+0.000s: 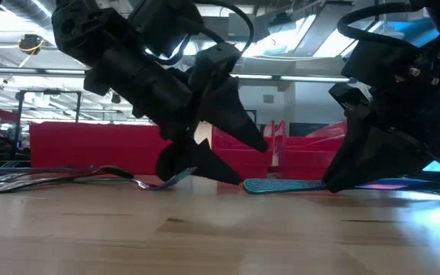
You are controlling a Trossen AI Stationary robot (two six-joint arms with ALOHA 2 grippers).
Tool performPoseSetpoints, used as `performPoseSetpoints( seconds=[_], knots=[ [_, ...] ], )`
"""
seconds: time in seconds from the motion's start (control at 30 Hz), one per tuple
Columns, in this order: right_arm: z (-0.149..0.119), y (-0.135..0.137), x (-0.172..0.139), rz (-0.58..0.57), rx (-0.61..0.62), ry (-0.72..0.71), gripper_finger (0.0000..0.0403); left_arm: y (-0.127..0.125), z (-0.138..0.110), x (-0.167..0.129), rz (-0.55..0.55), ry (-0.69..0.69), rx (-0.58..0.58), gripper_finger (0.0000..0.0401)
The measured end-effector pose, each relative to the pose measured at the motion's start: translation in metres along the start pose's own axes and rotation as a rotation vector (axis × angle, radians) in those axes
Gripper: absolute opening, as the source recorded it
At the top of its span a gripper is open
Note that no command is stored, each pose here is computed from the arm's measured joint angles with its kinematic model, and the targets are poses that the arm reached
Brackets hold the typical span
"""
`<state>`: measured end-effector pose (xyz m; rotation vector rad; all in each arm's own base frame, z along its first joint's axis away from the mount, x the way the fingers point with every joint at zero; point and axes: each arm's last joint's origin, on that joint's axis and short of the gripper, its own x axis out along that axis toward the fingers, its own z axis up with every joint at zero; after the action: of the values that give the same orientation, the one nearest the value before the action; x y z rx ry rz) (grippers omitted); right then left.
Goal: Sort silverware
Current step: Put the blue table knife into the right red bin
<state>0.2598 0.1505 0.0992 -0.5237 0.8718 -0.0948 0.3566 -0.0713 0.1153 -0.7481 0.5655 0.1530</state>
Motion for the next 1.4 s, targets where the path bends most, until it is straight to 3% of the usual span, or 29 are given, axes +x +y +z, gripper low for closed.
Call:
performPoseSetpoints(
  seconds=[0.5,0.83,1.4],
  knots=[
    [0.0,0.0,0.0,0.002,0.0,0.0,0.0014,0.002,0.005,0.004,-0.004,0.066,-0.032,0.0287],
    [0.0,0.0,0.0,0.002,0.0,-0.001,0.0014,-0.009,0.007,0.038,-0.034,0.119,-0.011,0.0287],
    [0.0,0.0,0.0,0.002,-0.002,-0.001,0.0014,-0.012,0.005,0.037,-0.096,0.215,0.015,0.0287]
  ],
)
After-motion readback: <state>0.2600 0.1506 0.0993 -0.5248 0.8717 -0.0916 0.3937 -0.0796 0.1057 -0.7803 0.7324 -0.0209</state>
